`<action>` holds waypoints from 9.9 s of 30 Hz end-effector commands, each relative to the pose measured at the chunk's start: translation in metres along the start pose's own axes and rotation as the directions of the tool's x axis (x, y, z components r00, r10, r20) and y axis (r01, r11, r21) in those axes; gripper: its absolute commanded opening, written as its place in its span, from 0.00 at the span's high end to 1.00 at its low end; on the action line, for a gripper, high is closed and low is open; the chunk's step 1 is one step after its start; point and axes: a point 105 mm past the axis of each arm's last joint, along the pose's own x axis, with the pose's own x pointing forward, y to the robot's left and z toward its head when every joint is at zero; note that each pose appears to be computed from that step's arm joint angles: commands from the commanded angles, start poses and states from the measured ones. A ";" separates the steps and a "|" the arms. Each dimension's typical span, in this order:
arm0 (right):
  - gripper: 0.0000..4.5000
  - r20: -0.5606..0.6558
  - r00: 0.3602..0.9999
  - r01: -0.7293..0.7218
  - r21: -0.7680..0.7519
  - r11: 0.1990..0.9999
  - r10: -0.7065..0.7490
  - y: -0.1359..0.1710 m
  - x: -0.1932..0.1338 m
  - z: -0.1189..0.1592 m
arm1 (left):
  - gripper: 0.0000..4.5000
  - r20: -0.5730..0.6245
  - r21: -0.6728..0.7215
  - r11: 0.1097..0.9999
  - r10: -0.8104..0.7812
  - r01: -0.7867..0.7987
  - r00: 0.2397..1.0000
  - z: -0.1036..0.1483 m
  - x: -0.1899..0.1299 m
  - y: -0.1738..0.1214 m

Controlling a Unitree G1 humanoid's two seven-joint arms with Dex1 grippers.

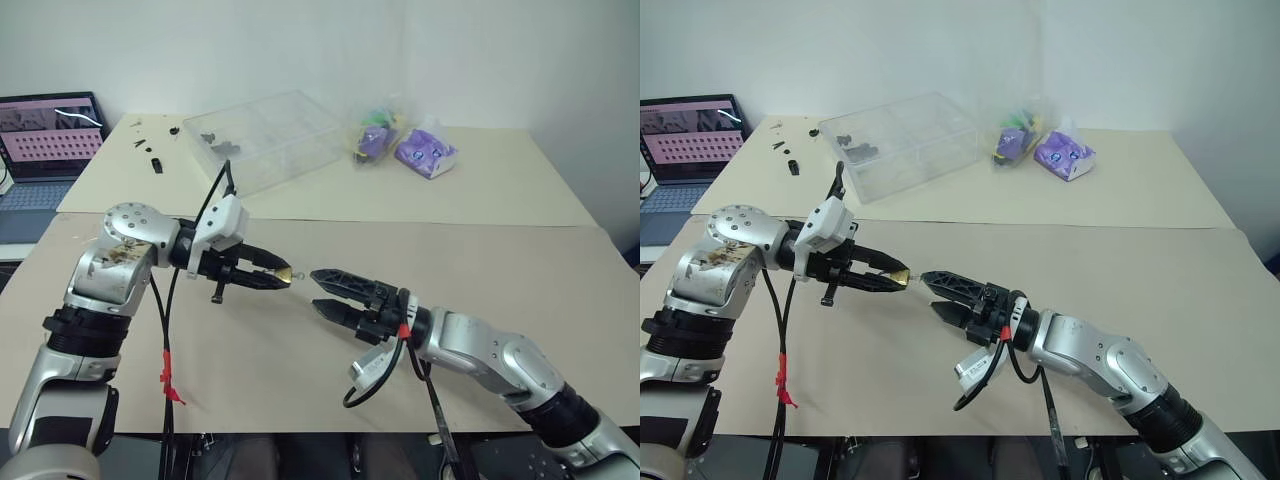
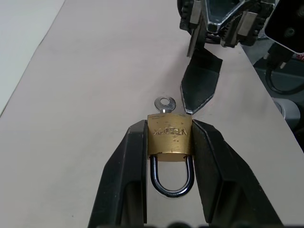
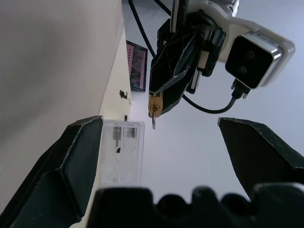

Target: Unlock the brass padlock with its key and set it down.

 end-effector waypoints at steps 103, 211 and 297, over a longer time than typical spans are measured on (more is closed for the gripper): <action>0.59 0.088 0.993 -0.076 0.029 0.997 0.073 -0.004 0.026 -0.007 | 0.81 0.008 0.038 0.999 0.030 -0.030 1.000 0.012 0.005 0.000; 0.97 0.062 0.996 -0.070 0.029 0.997 0.068 -0.006 0.035 -0.019 | 0.11 0.036 0.045 0.998 0.031 -0.032 0.999 0.020 0.003 -0.003; 0.97 0.099 0.995 -0.017 -0.045 0.999 0.021 -0.024 0.031 -0.010 | 0.99 0.013 -0.087 0.995 0.058 -0.057 0.998 -0.008 -0.011 0.018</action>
